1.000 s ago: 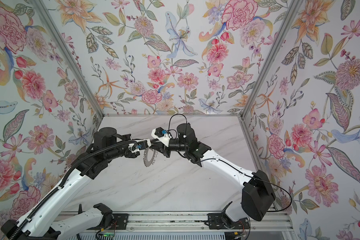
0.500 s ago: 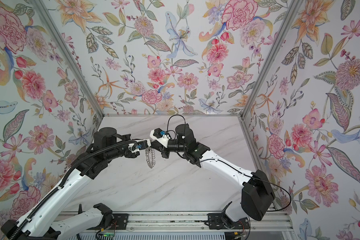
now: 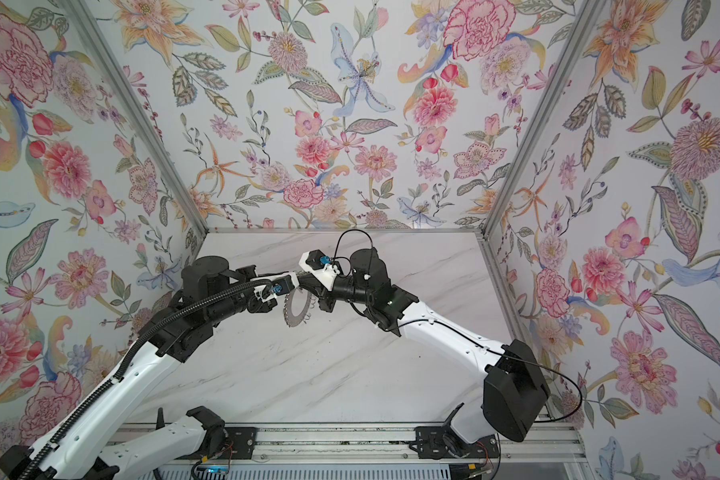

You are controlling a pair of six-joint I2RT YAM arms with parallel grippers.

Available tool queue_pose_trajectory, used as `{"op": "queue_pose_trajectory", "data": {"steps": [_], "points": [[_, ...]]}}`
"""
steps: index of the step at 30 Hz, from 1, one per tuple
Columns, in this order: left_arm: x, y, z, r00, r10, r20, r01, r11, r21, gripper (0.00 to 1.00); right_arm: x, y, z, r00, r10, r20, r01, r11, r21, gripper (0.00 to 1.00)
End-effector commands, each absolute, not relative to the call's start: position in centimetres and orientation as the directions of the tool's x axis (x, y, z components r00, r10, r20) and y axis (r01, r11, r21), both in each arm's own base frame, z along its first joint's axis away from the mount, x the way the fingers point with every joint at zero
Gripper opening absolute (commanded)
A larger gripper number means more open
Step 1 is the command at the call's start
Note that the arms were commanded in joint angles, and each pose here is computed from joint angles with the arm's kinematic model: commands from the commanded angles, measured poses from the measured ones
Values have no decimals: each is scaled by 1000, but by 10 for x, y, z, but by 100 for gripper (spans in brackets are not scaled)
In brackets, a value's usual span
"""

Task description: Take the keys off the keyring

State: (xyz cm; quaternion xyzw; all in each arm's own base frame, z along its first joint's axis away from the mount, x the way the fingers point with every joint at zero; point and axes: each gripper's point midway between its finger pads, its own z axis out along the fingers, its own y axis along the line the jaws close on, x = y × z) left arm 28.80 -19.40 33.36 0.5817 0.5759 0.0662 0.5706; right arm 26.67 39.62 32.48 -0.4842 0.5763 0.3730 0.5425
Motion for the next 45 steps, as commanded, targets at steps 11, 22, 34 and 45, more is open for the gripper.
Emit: {"op": "queue_pose_trajectory", "data": {"steps": [11, 22, 34, 45], "points": [[297, -173, 358, 286, 727, -624, 460, 467, 755, 0, 302, 368, 338, 17, -37, -999, -816, 578, -36, 0], [303, -171, 341, 238, 733, -637, 473, 486, 736, 0, 291, 356, 363, 132, 49, -990, -732, 678, -64, 0], [304, -178, 325, 213, 728, -652, 533, 472, 702, 0, 269, 352, 396, 301, 60, -952, -645, 748, -157, 0], [306, -185, 309, 198, 730, -654, 580, 451, 678, 0, 254, 352, 414, 396, 37, -917, -585, 780, -222, 0]]}}
